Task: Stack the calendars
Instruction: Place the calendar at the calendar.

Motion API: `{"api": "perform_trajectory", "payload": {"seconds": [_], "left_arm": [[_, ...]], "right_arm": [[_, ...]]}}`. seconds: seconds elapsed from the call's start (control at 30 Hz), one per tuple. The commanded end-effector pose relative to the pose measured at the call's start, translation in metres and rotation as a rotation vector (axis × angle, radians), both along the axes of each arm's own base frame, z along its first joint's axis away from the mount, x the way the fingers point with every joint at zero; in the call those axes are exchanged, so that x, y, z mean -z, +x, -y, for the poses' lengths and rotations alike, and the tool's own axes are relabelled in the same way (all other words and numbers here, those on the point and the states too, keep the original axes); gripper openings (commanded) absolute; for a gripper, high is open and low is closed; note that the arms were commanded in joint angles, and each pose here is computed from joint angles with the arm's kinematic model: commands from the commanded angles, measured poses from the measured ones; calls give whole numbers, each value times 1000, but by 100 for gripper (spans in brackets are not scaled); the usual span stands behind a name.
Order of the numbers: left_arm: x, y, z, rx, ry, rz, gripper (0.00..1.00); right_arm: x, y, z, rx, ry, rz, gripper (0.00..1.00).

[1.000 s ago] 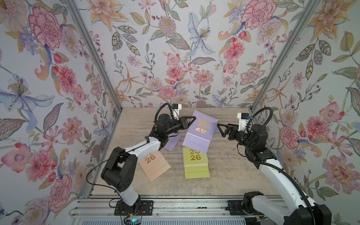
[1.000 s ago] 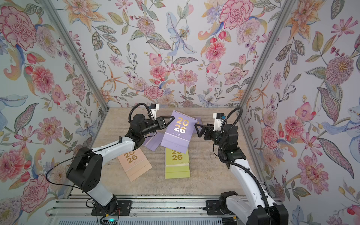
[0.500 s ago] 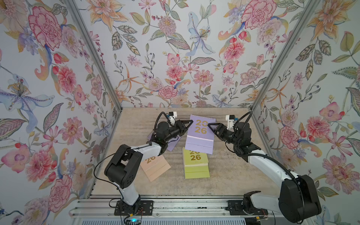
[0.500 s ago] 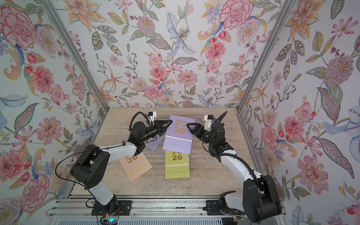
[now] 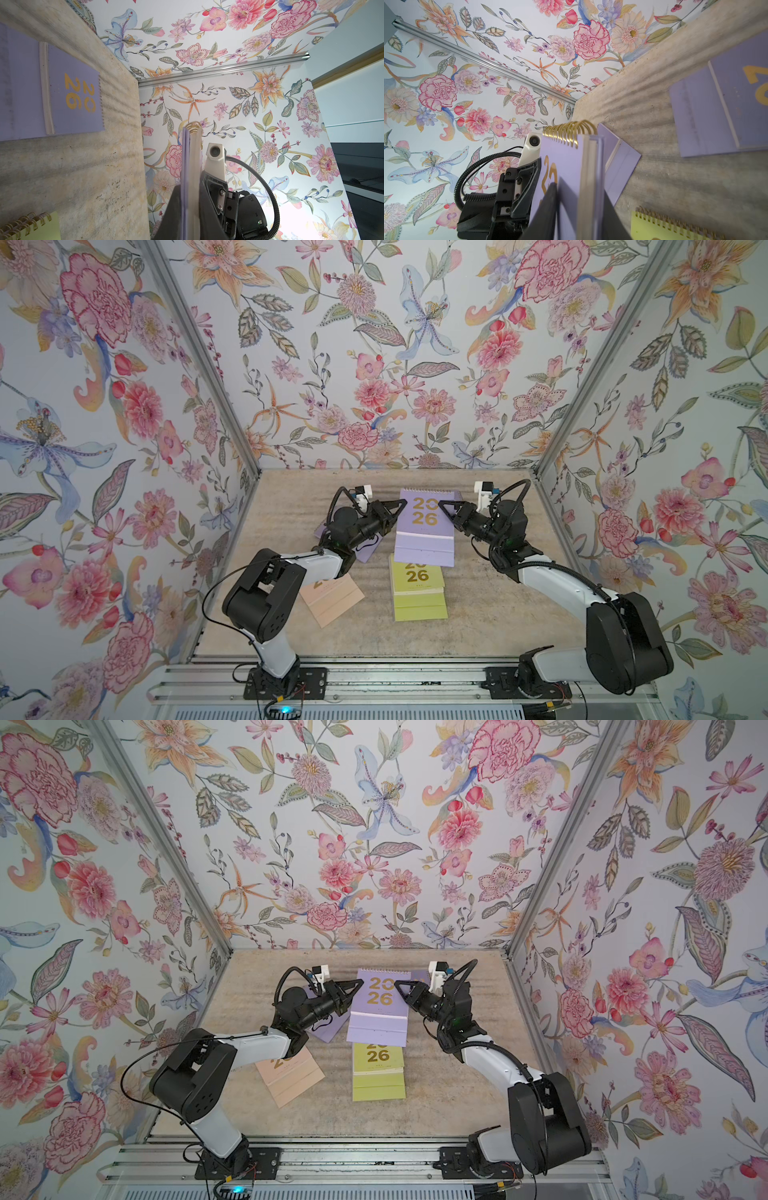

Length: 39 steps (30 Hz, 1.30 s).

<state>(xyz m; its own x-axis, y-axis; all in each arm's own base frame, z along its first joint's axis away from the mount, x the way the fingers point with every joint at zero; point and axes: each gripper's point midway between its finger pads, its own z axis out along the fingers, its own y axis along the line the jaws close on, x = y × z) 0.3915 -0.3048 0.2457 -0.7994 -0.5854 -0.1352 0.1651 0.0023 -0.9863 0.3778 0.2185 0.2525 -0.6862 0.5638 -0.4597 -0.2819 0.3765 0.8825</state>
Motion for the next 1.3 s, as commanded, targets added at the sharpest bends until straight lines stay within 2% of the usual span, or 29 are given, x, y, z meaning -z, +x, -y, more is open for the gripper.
{"api": "perform_trajectory", "payload": {"seconds": [0.0,0.03,0.1,0.17,0.27,0.47,0.53,0.7,0.97,1.27], "left_arm": [[-26,-4,-9,-16,-61,55,0],[-26,-4,-9,-16,-60,54,0],[-23,-5,-9,-18,-54,53,9],[-19,-7,-11,-25,-37,49,23],[-9,-10,-17,-49,13,43,35],[34,-24,-31,-79,156,-36,45],[39,-32,-40,-99,185,-49,48],[77,-46,-54,-115,311,-117,49],[124,-66,-59,-53,510,-177,46],[160,-81,-63,-17,560,-259,37]], "right_arm": [[-11,-3,-4,-9,35,58,15],[-10,-4,-5,-9,37,61,9],[-9,-5,-4,-10,39,62,0],[-7,-6,-4,-10,39,57,0],[-1,-11,-1,-10,35,47,0],[24,-28,0,-65,-7,-9,0],[36,-35,0,-84,-29,-34,0],[62,-52,-5,-144,-62,-80,0],[99,-70,-22,-199,-40,-146,0],[120,-74,-36,-209,-21,-172,0]]}}
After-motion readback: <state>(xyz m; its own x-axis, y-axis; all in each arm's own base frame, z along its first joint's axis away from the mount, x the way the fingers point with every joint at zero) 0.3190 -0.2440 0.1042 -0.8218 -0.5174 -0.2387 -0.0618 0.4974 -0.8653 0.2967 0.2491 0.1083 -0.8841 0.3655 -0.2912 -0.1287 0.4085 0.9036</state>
